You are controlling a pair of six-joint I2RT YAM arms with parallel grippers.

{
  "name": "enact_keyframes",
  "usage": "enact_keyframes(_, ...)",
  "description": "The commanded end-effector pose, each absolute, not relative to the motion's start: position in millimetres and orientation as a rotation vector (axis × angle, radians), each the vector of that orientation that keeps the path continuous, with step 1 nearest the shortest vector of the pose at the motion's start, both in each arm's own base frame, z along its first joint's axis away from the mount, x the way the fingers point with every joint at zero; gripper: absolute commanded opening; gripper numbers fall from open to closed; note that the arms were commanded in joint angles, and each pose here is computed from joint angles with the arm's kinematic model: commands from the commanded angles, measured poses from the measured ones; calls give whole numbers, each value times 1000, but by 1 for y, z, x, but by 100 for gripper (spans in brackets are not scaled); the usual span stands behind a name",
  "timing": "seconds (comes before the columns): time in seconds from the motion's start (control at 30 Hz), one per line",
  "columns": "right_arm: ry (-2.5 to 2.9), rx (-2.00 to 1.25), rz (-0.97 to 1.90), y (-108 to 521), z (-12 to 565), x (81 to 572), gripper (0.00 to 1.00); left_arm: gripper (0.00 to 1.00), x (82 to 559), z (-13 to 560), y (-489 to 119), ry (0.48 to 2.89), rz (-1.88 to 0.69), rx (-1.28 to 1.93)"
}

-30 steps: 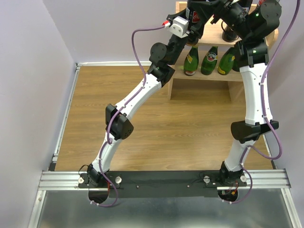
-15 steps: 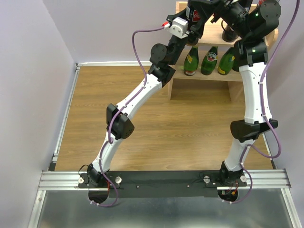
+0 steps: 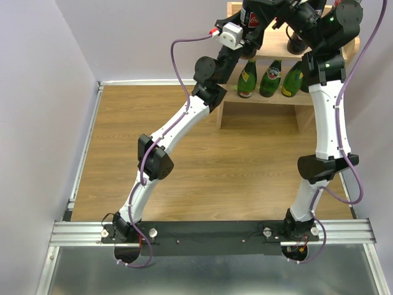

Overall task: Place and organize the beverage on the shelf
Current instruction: Adjust the drink.

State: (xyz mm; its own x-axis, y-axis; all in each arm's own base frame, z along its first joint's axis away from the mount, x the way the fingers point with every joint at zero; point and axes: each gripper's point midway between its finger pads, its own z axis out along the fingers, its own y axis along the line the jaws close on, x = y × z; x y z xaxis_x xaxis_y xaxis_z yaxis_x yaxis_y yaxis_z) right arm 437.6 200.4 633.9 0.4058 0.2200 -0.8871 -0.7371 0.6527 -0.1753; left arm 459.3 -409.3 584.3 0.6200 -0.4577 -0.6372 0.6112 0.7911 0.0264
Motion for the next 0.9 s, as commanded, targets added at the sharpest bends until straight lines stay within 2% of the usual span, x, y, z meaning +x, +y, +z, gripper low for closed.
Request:
enact_keyframes(0.0,1057,-504,526,169,607,493,64,61,424,620,-402,506,-657,238)
enact_keyframes(0.7,1021,-678,459,172,590,496,69,61,427,615,-405,511,-662,240)
enact_keyframes(0.83,1023,-680,461,170,589,497,71,56,429,614,-405,514,-660,241)
enact_keyframes(0.87,1023,-682,463,171,588,498,72,52,429,614,-405,514,-660,241)
